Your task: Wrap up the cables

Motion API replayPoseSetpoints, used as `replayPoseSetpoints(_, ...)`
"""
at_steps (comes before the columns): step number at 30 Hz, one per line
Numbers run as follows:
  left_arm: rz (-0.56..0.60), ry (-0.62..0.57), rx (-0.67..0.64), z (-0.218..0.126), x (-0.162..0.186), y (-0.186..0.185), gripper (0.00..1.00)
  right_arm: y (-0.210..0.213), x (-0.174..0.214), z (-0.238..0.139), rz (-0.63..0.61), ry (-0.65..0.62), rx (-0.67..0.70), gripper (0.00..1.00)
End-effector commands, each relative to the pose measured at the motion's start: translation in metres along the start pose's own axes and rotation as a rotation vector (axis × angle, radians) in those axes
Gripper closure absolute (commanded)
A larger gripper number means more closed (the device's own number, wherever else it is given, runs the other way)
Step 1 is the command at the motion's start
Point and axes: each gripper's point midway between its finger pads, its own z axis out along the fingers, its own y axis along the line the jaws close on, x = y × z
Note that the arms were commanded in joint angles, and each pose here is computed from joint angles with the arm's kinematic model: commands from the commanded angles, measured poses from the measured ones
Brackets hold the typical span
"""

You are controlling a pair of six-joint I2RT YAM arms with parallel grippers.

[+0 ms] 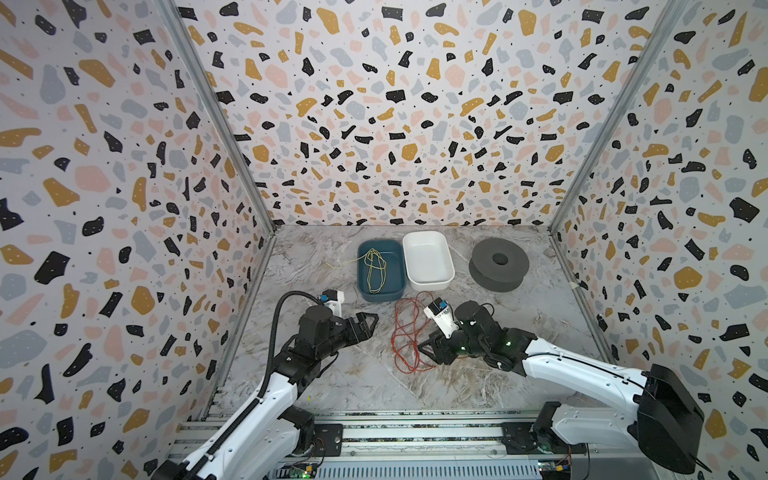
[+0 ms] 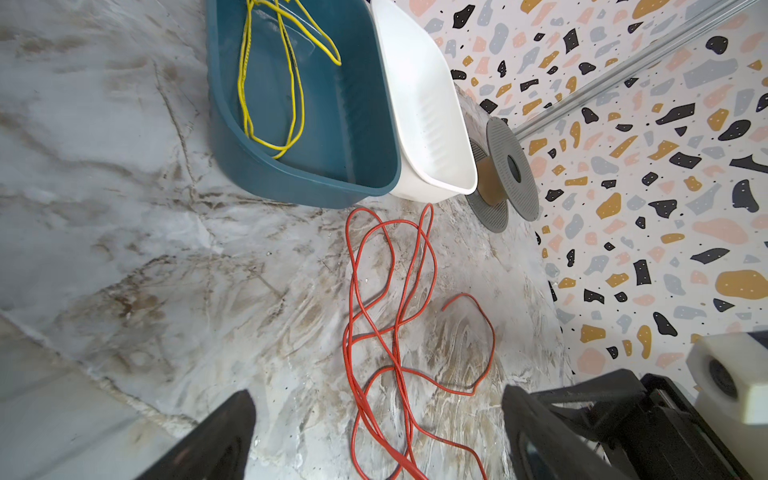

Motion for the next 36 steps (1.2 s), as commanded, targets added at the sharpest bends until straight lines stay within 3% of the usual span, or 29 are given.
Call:
replayPoseSetpoints(1,-0.010,-0.022,0.015,0.002,0.000,-0.003,0.08,0.011,-0.008,-0.001,0.011,-0.008,-0.036,0.53)
replayPoseSetpoints(5,-0.008,-0.020,-0.007,0.004,0.003,0.002,0.09,0.023,-0.019,0.015,0.015,0.013,-0.065,0.58)
replayPoseSetpoints(9,0.016,-0.007,-0.032,0.004,0.004,0.005,0.11,0.022,-0.008,0.036,0.019,0.097,-0.058,0.64)
replayPoseSetpoints(18,0.043,0.008,-0.067,0.005,0.006,0.011,0.15,0.031,0.005,0.057,0.006,0.159,-0.100,0.75)
replayPoseSetpoints(36,0.056,0.014,-0.069,0.009,0.005,0.011,0.13,0.036,0.032,0.066,-0.011,0.199,-0.107,0.82)
